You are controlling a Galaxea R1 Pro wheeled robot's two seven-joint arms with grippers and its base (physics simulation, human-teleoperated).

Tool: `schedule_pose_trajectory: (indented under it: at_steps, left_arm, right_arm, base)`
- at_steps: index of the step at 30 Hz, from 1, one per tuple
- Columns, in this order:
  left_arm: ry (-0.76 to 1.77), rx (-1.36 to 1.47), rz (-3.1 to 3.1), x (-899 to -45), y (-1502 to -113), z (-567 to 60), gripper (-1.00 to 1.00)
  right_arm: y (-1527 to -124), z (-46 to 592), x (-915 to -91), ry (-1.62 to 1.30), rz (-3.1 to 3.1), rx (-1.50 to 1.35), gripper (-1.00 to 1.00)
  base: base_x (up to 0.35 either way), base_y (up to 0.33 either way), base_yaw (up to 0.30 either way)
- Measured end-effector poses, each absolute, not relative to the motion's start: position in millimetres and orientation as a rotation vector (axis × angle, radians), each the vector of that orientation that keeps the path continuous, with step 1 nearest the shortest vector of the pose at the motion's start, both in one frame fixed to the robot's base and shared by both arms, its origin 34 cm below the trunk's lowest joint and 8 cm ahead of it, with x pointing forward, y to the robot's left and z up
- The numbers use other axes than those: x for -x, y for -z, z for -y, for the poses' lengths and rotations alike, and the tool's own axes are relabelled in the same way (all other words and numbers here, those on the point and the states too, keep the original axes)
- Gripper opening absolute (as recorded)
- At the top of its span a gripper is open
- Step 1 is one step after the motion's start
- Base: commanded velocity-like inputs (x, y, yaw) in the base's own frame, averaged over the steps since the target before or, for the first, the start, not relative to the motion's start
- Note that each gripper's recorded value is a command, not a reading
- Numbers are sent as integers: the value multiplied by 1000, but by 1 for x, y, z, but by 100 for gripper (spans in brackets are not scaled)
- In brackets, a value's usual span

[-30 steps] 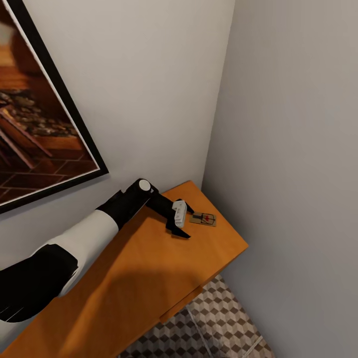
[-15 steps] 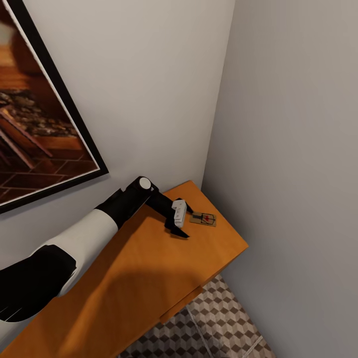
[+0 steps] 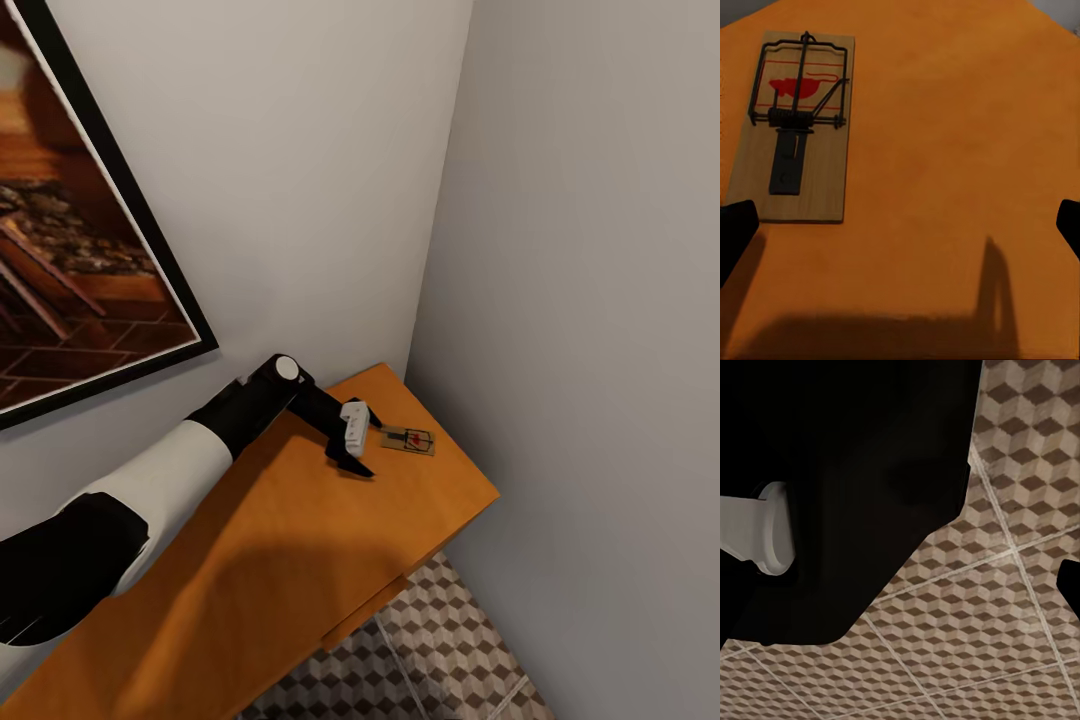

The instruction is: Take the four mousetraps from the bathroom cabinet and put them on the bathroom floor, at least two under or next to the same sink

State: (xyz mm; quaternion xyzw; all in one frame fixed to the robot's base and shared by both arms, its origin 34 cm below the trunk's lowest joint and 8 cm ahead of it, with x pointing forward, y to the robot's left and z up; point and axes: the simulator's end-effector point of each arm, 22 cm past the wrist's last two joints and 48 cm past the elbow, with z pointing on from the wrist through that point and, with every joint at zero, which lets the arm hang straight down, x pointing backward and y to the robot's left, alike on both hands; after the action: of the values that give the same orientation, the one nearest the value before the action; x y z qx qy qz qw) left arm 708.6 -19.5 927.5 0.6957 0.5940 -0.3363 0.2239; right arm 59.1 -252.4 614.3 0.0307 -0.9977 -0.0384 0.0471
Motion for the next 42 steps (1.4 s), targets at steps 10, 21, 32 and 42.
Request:
schedule_pose_trajectory:
  at_steps: [10,21,32,42]
  left_arm:
    - [871,-1910,-1654,-721,-935,1,100]
    - [824,-1898,-1674,-731,-946,-13,100]
    - [823,-1893,-1670,-733,-950,-14,100]
    - [829,-1860,-1669,-738,-956,-13,100]
  right_arm:
    - [-614,252,-59,118,3044,-94,100]
    - [-614,252,-59,119,3043,-95,100]
    - [-614,252,-59,118,3043,-95,100]
    - [-614,252,-59,119,3044,-96,100]
  base:
    - [0,0,0]
    - [0,0,0]
    - [0,0,0]
    - [0,0,0]
